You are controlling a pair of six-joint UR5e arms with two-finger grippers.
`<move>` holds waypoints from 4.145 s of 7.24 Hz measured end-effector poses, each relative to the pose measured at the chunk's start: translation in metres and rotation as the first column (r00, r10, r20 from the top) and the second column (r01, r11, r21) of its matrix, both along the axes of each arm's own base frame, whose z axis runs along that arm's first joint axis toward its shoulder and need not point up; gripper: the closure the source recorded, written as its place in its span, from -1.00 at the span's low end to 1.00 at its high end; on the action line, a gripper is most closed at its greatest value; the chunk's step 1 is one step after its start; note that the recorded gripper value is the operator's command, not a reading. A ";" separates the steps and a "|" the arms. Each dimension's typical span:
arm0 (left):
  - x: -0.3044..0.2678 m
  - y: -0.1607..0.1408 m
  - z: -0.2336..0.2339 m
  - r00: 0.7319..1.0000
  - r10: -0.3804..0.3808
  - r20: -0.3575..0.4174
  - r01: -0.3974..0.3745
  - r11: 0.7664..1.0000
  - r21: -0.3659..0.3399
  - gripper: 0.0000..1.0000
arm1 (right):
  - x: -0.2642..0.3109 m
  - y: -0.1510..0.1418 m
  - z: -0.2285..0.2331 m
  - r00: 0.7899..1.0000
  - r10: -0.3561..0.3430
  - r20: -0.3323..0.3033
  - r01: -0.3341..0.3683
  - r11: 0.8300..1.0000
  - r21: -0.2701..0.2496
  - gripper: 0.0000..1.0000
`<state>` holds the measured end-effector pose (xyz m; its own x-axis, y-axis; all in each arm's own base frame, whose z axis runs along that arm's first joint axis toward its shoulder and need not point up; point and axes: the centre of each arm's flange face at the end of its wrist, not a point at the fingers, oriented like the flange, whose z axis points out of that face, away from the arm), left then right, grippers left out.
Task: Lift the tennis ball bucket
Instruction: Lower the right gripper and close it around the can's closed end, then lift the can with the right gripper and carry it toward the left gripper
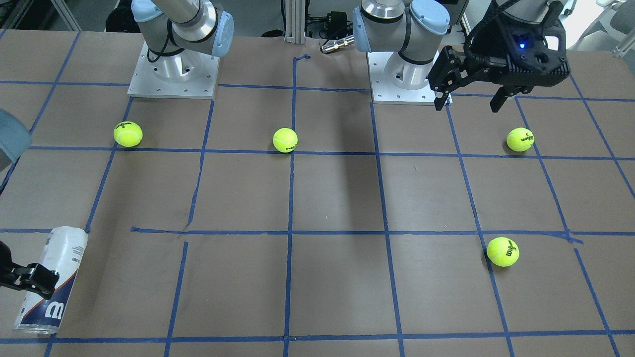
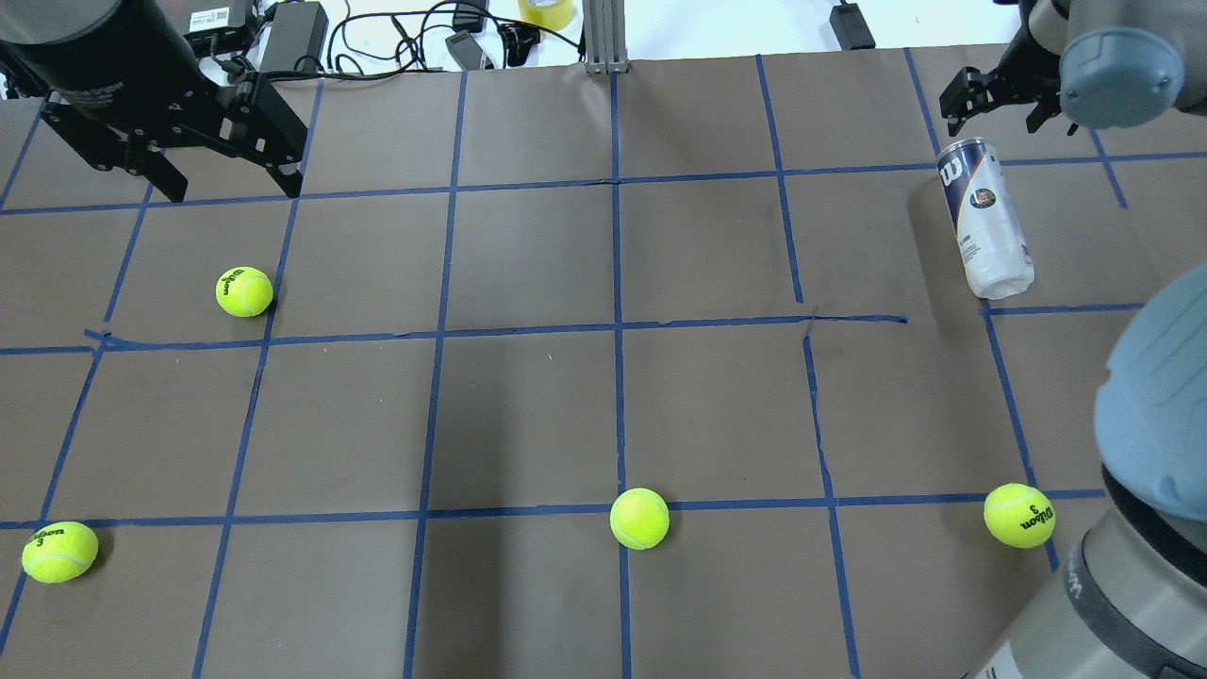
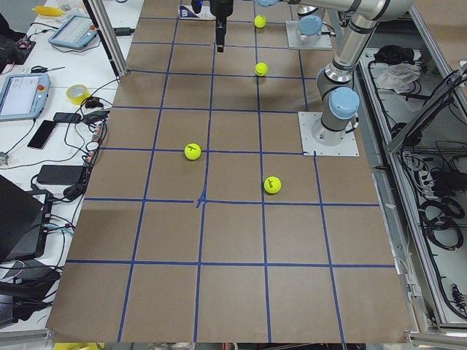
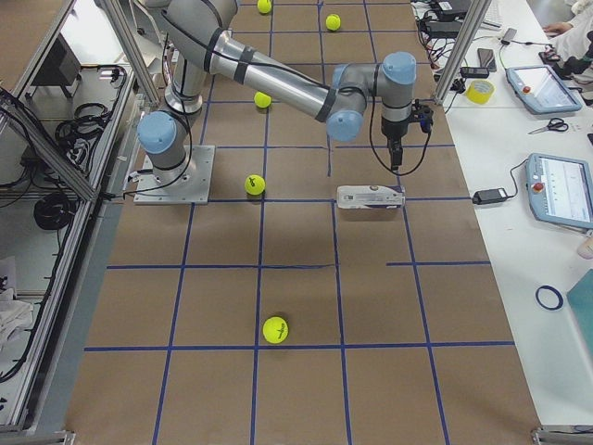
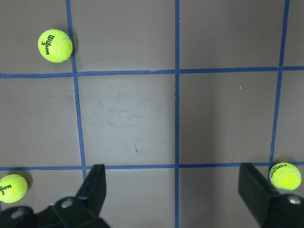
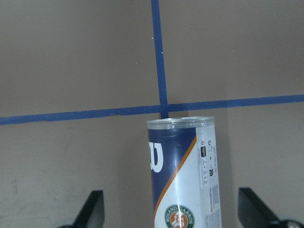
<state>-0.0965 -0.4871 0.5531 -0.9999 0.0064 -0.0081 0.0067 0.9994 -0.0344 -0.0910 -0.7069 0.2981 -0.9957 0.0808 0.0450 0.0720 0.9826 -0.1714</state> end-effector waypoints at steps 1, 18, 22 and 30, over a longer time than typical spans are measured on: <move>0.000 0.000 0.000 1.000 0.000 0.001 0.000 1.000 0.000 -1.00 | -0.007 -0.009 -0.016 1.000 -0.015 0.024 0.015 1.000 0.001 -1.00; 0.001 0.000 0.001 1.000 -0.001 0.001 0.001 1.000 -0.002 -1.00 | -0.041 -0.034 -0.108 0.985 0.133 0.113 -0.138 0.990 0.040 -0.75; 0.001 0.000 0.001 1.000 -0.003 0.001 0.003 1.000 -0.001 -1.00 | -0.040 -0.032 -0.116 0.983 0.138 0.124 -0.146 0.988 0.055 -0.49; 0.001 0.000 0.002 1.000 0.006 0.000 -0.006 1.000 -0.004 -1.00 | 0.016 -0.033 -0.062 0.971 0.213 0.106 -0.217 0.976 0.032 -0.06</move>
<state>-0.0958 -0.4871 0.5549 -1.0000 0.0006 -0.0081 0.0009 0.9993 -0.0383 -0.0750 -0.7396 0.2365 -0.9890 -0.1358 -0.0587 -0.1271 0.9831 -0.1317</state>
